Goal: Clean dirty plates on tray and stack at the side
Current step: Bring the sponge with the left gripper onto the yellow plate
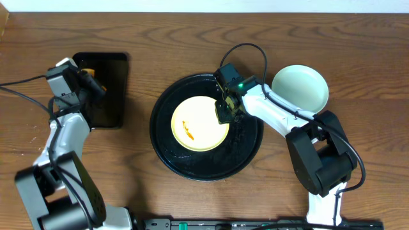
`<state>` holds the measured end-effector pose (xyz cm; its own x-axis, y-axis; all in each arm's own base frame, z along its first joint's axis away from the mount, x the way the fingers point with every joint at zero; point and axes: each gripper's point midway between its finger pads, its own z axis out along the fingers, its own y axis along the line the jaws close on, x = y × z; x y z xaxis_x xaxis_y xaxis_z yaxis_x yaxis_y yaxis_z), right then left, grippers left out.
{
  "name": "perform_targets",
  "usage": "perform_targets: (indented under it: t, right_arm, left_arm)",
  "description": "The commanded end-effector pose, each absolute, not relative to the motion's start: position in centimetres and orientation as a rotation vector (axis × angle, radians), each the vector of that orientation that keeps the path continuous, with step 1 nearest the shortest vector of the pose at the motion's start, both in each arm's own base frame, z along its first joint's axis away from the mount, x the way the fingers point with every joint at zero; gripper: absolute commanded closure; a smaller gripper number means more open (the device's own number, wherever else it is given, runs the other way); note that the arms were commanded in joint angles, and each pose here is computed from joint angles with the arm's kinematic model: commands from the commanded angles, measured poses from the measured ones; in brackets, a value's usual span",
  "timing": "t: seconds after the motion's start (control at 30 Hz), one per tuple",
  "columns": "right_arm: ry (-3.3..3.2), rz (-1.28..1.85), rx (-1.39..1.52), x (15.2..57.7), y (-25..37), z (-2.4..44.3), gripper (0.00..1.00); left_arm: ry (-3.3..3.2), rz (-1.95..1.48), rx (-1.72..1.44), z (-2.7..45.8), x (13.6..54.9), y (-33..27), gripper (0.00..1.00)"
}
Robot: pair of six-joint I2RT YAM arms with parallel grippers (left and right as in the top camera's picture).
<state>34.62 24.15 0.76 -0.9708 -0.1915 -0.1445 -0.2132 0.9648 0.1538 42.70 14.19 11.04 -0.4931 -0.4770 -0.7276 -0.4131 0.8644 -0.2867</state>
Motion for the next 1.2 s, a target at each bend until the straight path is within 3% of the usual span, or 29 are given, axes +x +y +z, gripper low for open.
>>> perform_targets:
  t: [0.0,0.2,0.4,0.7,0.93,1.17]
  right_arm:
    - [2.984,0.190,-0.302,34.7,23.6,0.3,0.99]
    - [2.982,0.191,-0.302,34.7,23.6,0.3,0.99]
    - [2.980,0.192,-0.302,34.8,23.7,0.3,0.99]
    - [2.979,0.193,-0.302,34.8,23.7,0.3,0.99]
    - [2.981,0.191,-0.302,34.8,23.6,0.3,0.99]
    - [2.981,0.190,-0.302,34.8,23.6,0.3,0.99]
  left_arm:
    - [2.054,-0.236,-0.488,16.7,43.3,11.1,0.93]
    - [1.995,-0.319,-0.486,20.2,42.8,8.0,0.93]
    - [2.194,-0.516,-0.606,16.2,41.0,1.2,0.93]
    - [2.379,-0.631,-0.248,14.7,38.0,-12.6,0.93]
    - [2.535,-0.580,-0.177,10.9,35.0,-17.0,0.93]
    - [2.666,-0.543,-0.281,6.8,34.1,-17.1,0.93]
